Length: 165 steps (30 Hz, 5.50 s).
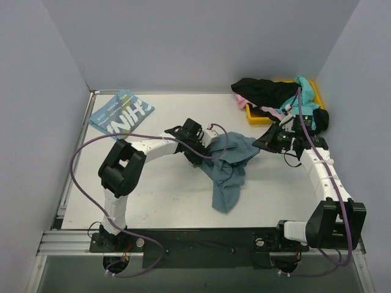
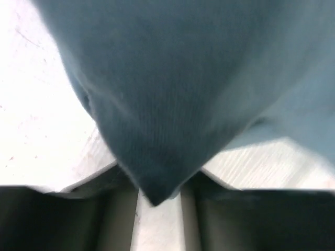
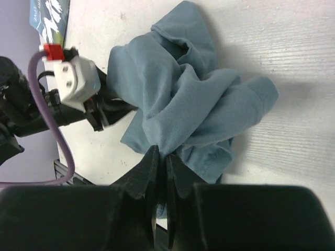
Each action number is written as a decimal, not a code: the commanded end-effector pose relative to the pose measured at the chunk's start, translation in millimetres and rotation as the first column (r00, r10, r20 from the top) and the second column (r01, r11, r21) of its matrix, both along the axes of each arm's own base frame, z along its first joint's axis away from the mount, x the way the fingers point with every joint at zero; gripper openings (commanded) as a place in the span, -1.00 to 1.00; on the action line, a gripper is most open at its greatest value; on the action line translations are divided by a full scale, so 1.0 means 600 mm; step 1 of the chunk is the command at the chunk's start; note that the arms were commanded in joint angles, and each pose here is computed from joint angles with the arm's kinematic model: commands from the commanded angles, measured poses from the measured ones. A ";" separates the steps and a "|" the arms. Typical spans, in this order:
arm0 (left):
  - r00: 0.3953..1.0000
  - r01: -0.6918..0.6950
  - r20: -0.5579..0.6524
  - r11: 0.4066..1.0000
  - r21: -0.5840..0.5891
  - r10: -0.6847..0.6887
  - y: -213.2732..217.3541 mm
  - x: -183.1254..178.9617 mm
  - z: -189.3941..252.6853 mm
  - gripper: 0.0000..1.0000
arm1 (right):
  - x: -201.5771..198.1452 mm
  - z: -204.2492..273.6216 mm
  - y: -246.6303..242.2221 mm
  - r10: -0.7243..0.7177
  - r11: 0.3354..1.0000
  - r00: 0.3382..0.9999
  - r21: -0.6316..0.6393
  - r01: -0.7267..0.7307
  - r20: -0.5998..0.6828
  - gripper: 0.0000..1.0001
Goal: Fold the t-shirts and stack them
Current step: Move the tshirt to the center of the board, then flatten out the tshirt
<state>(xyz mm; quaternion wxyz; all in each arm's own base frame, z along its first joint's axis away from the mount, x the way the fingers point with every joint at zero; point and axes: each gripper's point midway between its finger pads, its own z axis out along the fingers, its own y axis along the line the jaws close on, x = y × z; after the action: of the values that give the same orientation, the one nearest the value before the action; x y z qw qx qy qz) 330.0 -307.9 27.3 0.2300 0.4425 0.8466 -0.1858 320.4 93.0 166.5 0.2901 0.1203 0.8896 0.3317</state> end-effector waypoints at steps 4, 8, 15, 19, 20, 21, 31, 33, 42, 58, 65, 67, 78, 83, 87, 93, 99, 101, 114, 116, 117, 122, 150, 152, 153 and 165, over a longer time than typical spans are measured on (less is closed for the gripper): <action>0.998 0.000 0.060 0.999 0.043 -0.003 -0.001 0.051 0.070 -1.00 | 0.020 0.122 -0.058 -0.125 0.992 0.977 0.002 0.127 0.172 -1.00; 0.938 -0.147 0.314 0.989 -0.028 0.148 0.107 0.153 0.258 -1.00 | 0.052 0.262 -0.120 -0.214 0.976 0.915 0.048 0.210 0.343 -1.00; 0.784 -0.191 0.582 0.976 -0.107 0.217 0.265 0.132 0.544 -1.00 | 0.055 0.449 -0.113 -0.137 0.990 0.818 0.052 0.131 0.558 -1.00; 0.733 -0.223 0.644 0.972 -0.077 0.219 0.320 0.076 0.597 -1.00 | 0.018 0.487 -0.093 -0.094 0.995 0.774 0.034 0.093 0.627 -1.00; 0.733 -0.243 0.642 0.968 -0.063 0.226 0.334 0.064 0.600 -1.00 | 0.005 0.488 -0.089 -0.087 0.995 0.766 0.026 0.092 0.637 -1.00; 0.722 -0.271 0.646 0.961 -0.062 0.246 0.354 0.055 0.608 -1.00 | -0.003 0.486 -0.087 -0.078 0.996 0.761 0.015 0.089 0.644 -1.00; 0.734 -0.341 0.608 0.938 -0.057 0.304 0.413 -0.052 0.615 -1.00 | -0.126 0.537 -0.010 0.064 0.998 0.657 -0.029 -0.063 0.751 -1.00; 0.762 -0.342 0.576 0.939 -0.033 0.298 0.415 -0.057 0.584 -1.00 | -0.152 0.552 0.008 0.099 0.993 0.628 -0.041 -0.106 0.772 -1.00; 0.843 -0.286 0.481 0.958 0.019 0.242 0.385 0.027 0.393 -0.70 | -0.059 0.410 0.012 0.059 0.998 0.765 -0.008 -0.070 0.641 -1.00; 0.952 0.216 0.189 0.967 0.139 -0.240 0.206 -0.114 0.195 0.07 | 0.136 0.103 -0.003 -0.066 0.998 0.988 -0.008 0.068 0.139 -1.00; 0.919 0.340 0.081 0.881 0.328 -0.385 0.224 -0.199 0.079 0.18 | 0.129 0.070 -0.004 -0.073 0.997 0.994 -0.004 0.074 0.085 -1.00; 0.921 0.322 0.097 0.878 0.356 -0.377 0.229 -0.190 0.058 0.22 | 0.125 0.065 -0.004 -0.074 0.997 0.994 -0.007 0.075 0.077 -1.00; 0.907 0.422 -0.125 0.855 0.303 -0.403 0.242 -0.264 0.006 0.24 | 0.108 0.063 -0.018 -0.086 0.996 0.993 -0.029 0.088 0.076 -1.00; 0.894 0.447 -0.172 0.850 0.278 -0.414 0.248 -0.288 -0.002 0.26 | 0.101 0.062 -0.019 -0.086 0.996 0.993 -0.033 0.088 0.077 -1.00; 0.918 0.395 -0.128 0.851 0.346 -0.374 0.255 -0.268 -0.025 0.26 | 0.096 0.069 -0.021 -0.085 0.995 0.992 -0.042 0.089 0.090 -1.00; 0.952 0.275 -0.026 0.816 0.508 -0.305 0.290 -0.216 -0.025 -1.00 | 0.083 0.106 -0.031 -0.098 0.993 0.984 -0.047 0.106 0.148 -1.00; 0.956 0.023 0.245 0.878 0.477 -0.159 0.316 -0.145 0.149 -1.00 | 0.043 0.226 -0.041 -0.109 0.991 0.943 -0.042 0.128 0.315 -1.00; 0.936 -0.097 0.345 0.898 0.429 -0.063 0.344 -0.108 0.246 -1.00 | 0.018 0.299 -0.041 -0.103 0.991 0.900 -0.037 0.131 0.423 -1.00; 0.181 -0.474 0.925 0.854 -0.216 0.334 0.529 -0.217 0.889 -1.00 | -0.299 0.698 0.015 0.053 0.995 0.350 -0.079 0.061 0.935 -1.00; 0.077 -0.470 0.924 0.831 -0.298 0.375 0.556 -0.259 0.941 -1.00 | -0.354 0.729 0.025 0.075 0.995 0.268 -0.091 0.048 0.961 -1.00; 0.015 -0.467 0.915 0.812 -0.349 0.402 0.574 -0.288 0.969 -1.00 | -0.384 0.746 0.031 0.085 0.994 0.223 -0.097 0.041 0.971 -1.00; -0.125 -0.425 0.880 0.776 -0.465 0.459 0.609 -0.354 1.028 -1.00 | -0.489 0.796 0.052 0.085 0.996 0.072 -0.086 0.010 0.994 -1.00; 0.607 -0.466 0.778 0.865 0.185 0.161 0.448 0.213 0.406 -1.00 | 0.232 0.104 -0.030 0.023 0.999 0.924 0.027 -0.036 0.383 -1.00; 0.634 -0.445 0.759 0.872 0.202 0.147 0.436 0.244 0.357 -1.00 | 0.286 0.051 -0.032 0.021 0.999 0.949 0.035 -0.034 0.315 -1.00; 0.661 -0.438 0.737 0.870 0.226 0.142 0.434 0.262 0.321 -1.00 | 0.313 0.064 -0.035 0.022 0.999 0.944 0.028 -0.033 0.329 -1.00; 0.709 -0.465 0.689 0.834 0.297 0.150 0.467 0.371 0.221 -1.00 | 0.491 -0.061 -0.102 -0.114 0.973 0.967 -0.169 0.154 0.228 -0.37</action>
<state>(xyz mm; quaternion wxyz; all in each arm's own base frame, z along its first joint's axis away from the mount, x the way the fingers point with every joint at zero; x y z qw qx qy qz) 521.0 -28.2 115.9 0.3573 0.3840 0.8261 0.2061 593.1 53.0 95.2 0.3555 0.1206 0.8769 0.3001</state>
